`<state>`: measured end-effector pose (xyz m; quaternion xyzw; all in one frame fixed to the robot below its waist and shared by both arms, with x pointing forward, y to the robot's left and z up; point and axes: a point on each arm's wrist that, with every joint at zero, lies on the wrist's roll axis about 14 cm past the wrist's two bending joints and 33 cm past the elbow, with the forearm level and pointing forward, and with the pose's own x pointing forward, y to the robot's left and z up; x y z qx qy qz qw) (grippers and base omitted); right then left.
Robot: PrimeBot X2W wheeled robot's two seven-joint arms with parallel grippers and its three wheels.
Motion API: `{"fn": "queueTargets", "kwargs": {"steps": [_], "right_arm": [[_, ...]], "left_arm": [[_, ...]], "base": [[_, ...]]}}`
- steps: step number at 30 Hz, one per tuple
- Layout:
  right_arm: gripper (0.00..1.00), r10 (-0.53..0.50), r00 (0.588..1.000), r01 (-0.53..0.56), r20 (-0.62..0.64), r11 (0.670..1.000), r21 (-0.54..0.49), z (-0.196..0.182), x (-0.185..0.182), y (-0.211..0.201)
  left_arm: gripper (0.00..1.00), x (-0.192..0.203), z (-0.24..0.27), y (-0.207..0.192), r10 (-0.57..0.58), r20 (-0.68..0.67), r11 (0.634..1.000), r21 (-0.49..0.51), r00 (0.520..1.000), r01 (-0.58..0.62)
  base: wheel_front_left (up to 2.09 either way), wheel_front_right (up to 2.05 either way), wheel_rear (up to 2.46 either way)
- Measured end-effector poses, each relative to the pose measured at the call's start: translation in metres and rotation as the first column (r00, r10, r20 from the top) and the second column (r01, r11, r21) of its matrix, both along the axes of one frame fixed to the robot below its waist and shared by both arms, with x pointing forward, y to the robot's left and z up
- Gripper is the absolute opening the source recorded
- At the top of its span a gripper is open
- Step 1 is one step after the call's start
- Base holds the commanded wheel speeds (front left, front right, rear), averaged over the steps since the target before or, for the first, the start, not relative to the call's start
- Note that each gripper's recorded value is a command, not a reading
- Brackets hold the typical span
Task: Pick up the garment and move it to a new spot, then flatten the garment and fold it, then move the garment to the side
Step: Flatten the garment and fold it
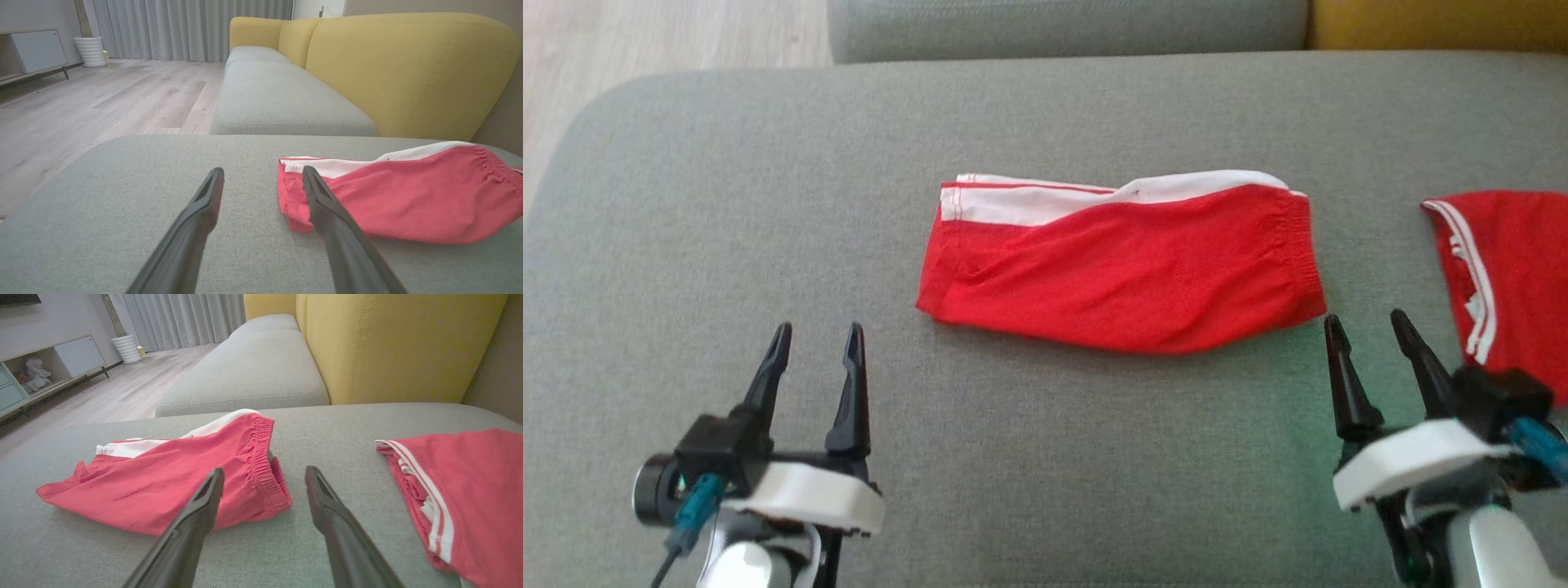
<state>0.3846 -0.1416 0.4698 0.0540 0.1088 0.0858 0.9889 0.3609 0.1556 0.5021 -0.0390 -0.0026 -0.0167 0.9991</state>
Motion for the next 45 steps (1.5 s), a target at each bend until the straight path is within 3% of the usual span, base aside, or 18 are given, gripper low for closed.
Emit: {"fn": "queueTargets", "kwargs": {"steps": [6, 12, 21, 22, 24, 32, 45], "right_arm": [[1.00, 0.034, 0.999, -0.033, -0.034, 0.999, 0.015, -0.017, 0.038, 0.015], [1.00, 0.039, 0.987, -0.039, -0.155, 0.999, 0.002, -0.055, 0.072, 0.018], [1.00, 0.042, 0.932, -0.044, -0.360, 0.999, 0.002, -0.102, 0.089, 0.017], [0.81, 0.046, 0.926, -0.048, -0.375, 0.999, 0.004, -0.103, 0.090, 0.018], [0.00, 0.053, 0.919, -0.052, -0.391, 0.999, 0.014, -0.104, 0.091, 0.019], [0.00, 0.071, 0.910, -0.058, -0.408, 0.997, 0.045, -0.101, 0.085, 0.020], [0.00, 0.018, 0.913, -0.025, -0.407, 1.000, -0.012, -0.095, 0.076, -0.022]], "left_arm": [[1.00, 0.013, -0.003, 0.001, 0.007, 0.005, 1.000, -0.007, 1.000, -0.007], [1.00, 0.024, -0.010, 0.002, 0.011, -0.003, 1.000, -0.014, 1.000, -0.011], [1.00, 0.029, -0.026, 0.005, 0.025, -0.040, 1.000, -0.018, 0.999, -0.025], [1.00, 0.029, -0.026, 0.004, 0.023, -0.040, 1.000, -0.019, 0.999, -0.024], [1.00, 0.030, -0.027, 0.003, 0.022, -0.043, 1.000, -0.022, 0.999, -0.023], [1.00, 0.031, -0.025, -0.003, 0.006, -0.037, 1.000, -0.028, 0.999, -0.007], [1.00, 0.033, -0.017, -0.006, -0.008, -0.009, 0.999, -0.033, 1.000, 0.008]], "base": [[0.00, 0.00, 0.00], [0.00, 0.00, 0.00], [0.00, 0.00, 0.00], [0.00, 0.00, 0.00], [0.00, 0.00, 0.00], [0.00, 0.00, 0.00], [0.00, 0.00, 0.00]]}}
